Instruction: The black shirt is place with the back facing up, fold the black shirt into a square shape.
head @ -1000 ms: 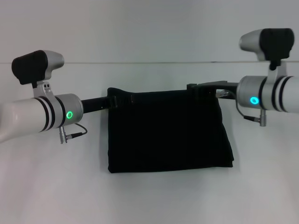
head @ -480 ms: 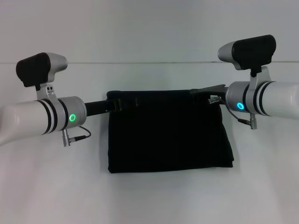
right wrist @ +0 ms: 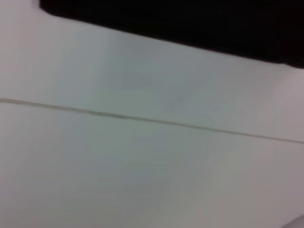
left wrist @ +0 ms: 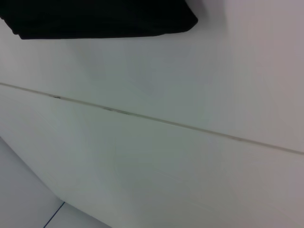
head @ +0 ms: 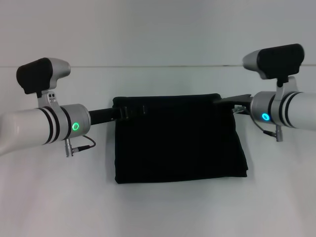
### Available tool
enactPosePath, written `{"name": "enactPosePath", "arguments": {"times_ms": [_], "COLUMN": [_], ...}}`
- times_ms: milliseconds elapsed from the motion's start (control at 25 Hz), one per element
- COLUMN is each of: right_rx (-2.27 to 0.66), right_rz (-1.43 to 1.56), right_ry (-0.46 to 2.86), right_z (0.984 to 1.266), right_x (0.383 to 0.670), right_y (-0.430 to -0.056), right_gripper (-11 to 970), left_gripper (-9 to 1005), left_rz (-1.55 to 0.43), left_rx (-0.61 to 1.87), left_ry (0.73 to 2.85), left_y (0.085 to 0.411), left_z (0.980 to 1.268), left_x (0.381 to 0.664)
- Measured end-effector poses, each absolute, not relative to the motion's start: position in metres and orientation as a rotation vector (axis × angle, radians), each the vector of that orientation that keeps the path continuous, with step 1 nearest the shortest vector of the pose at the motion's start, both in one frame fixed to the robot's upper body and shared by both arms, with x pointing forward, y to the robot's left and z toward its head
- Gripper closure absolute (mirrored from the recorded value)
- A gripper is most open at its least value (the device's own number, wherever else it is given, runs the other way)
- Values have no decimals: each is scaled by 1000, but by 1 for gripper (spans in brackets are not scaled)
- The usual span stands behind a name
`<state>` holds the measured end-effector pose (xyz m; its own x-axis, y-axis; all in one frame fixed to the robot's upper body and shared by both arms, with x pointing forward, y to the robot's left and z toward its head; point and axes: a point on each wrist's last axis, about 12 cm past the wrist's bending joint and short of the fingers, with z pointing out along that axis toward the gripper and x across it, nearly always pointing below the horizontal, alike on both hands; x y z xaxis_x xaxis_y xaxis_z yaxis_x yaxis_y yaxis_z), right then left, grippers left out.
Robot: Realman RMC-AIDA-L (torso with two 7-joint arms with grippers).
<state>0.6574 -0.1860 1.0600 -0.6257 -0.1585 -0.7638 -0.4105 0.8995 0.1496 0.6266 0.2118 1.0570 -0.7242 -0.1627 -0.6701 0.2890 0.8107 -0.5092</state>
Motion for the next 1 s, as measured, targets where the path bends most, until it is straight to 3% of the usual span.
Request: {"name": "enactPosePath", "arguments": {"times_ms": [320,680,1000], "right_rx": [-390,-460,-427], "right_rz": [497,818,730], "right_ry": [2171,2183,2253], "right_z": [1075,1077,1063], "right_x": [659,629,623], "right_y": [-201,-223,-239], "right_gripper": [961,960,961], "left_gripper": [46,46,46], "left_rz": [-781,-776,-786], "left_rx": [94,92,84], "left_ry": [2252,2255,2255], "left_y": [212,213,213], "left_z": [1056,1056,1055], "left_x": [626,626,625]}}
